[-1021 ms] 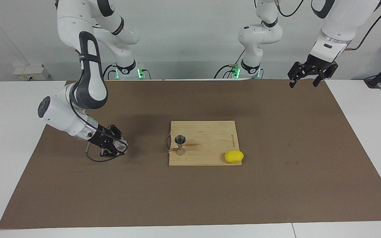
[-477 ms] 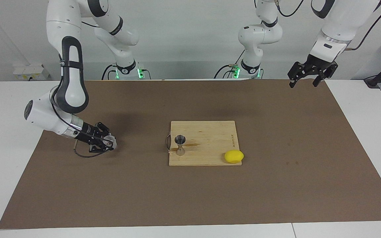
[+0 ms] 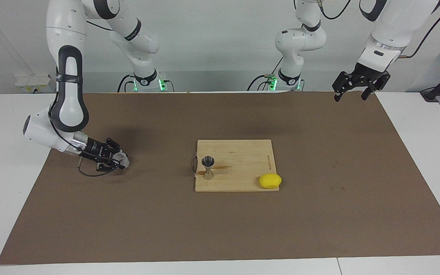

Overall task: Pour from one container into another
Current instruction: 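Lower the clear glass onto the table and open the right gripper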

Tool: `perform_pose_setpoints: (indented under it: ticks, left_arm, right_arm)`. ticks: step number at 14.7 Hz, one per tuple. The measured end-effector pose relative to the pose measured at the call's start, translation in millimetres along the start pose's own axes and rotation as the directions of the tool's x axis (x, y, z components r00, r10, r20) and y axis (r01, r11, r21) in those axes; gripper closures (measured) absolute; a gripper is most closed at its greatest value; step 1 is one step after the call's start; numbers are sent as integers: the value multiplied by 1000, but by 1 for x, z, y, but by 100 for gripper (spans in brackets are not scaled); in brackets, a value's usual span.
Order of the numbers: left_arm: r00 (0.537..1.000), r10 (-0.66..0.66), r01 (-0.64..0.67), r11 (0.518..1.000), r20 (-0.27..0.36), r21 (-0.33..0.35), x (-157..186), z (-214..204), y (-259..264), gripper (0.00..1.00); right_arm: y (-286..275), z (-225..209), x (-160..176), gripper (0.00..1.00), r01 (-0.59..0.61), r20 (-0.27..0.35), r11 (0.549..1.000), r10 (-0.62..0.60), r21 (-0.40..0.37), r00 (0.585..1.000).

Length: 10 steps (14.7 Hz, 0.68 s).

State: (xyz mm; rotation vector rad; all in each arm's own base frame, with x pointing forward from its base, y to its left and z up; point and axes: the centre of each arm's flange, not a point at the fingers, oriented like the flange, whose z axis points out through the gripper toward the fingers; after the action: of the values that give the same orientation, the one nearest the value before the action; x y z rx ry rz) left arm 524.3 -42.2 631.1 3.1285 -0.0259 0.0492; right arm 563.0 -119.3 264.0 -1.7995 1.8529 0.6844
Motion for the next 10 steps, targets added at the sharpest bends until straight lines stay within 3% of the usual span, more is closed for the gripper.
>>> perform_pose_setpoints:
  ticks: [2, 10]
  left_arm:
    - [1000, 0, 0, 1000, 0, 0, 0, 0, 0, 0]
    - [1000, 0, 0, 1000, 0, 0, 0, 0, 0, 0]
  right_arm:
    - [3, -10, 5, 26, 22, -3, 1000, -22, 17, 1000]
    - [2, -78, -56, 15, 136, -78, 984, -127, 117, 989]
